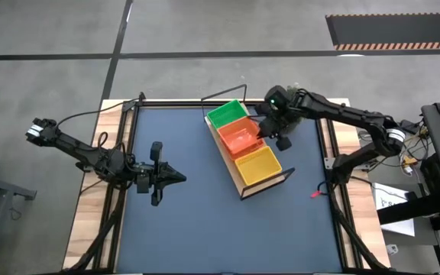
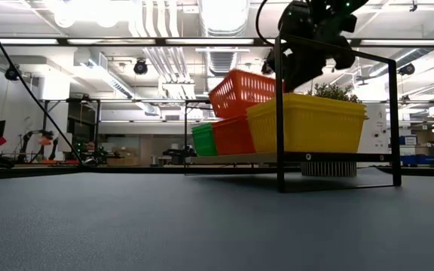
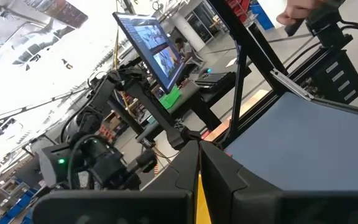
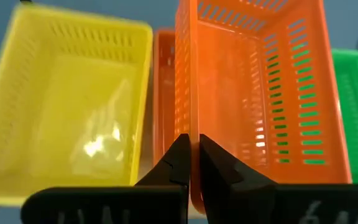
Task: Stack baskets on shelf by color
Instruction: Stack the orange bin on top of the orange bin on the shelf, then return to Home Position
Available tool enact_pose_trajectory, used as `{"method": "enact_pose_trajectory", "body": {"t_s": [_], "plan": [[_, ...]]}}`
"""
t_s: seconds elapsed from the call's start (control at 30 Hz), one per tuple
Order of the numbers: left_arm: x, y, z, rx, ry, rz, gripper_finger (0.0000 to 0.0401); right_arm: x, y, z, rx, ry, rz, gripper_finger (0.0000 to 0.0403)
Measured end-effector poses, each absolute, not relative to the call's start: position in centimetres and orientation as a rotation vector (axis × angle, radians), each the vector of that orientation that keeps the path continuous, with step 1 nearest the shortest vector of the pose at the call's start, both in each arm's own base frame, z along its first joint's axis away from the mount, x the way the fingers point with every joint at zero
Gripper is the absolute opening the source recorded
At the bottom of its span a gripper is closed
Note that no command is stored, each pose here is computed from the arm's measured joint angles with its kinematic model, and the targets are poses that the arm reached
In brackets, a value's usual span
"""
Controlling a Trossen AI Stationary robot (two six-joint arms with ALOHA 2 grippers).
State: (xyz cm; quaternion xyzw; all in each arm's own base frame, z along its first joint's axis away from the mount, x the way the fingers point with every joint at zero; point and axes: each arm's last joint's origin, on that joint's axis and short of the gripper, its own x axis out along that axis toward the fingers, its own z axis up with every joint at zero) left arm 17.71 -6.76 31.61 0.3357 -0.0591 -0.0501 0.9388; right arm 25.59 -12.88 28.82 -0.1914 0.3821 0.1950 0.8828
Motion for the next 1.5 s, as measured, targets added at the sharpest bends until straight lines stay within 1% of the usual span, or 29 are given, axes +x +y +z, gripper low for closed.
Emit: {"method": "enact_pose_trajectory", "body": {"t_s": [0.13,0.33,0.47,0.6,0.9,1.03,1.1,1.2,1.27,1.33,1.37,1.5], "plan": [[17.7,-6.8,31.6,0.685,-0.119,-0.102,0.0,25.6,-12.5,28.2,-0.451,0.863,0.367,0.0009],[17.7,-6.8,31.6,0.684,-0.119,-0.103,0.0,25.7,-12.0,27.4,-0.495,0.887,0.38,0.0009],[17.7,-6.8,31.6,0.683,-0.118,-0.103,0.0,25.6,-12.1,27.3,-0.453,0.91,0.347,0.0012],[17.7,-6.8,31.6,0.683,-0.118,-0.103,0.0,25.7,-12.1,27.5,-0.39,0.912,0.308,0.0026],[17.7,-6.8,31.6,0.683,-0.118,-0.103,0.0,26.0,-11.6,27.7,-0.379,0.906,0.311,0.0072],[17.7,-6.8,31.6,0.683,-0.118,-0.103,0.0,26.4,-11.4,29.0,-0.36,0.883,0.285,0.0088],[17.7,-6.8,31.6,0.683,-0.117,-0.104,0.0,26.6,-11.1,29.8,-0.343,0.88,0.255,0.0089],[17.7,-6.8,31.4,0.668,-0.097,-0.112,0.0,27.0,-9.9,31.0,-0.218,0.879,0.232,0.0075],[17.6,-6.8,30.8,0.671,-0.037,-0.14,0.0,26.7,-8.2,31.7,-0.18,0.858,0.286,0.0049],[16.9,-7.0,30.1,0.66,0.037,-0.188,0.0,26.2,-5.5,32.1,-0.215,0.804,0.35,0.002],[16.4,-7.1,30.0,0.632,0.055,-0.21,0.0,25.9,-4.1,32.1,-0.247,0.763,0.357,0.0016],[15.1,-7.0,30.3,0.514,0.039,-0.232,0.0,24.2,1.3,31.3,-0.432,0.538,0.248,0.0009]]}}
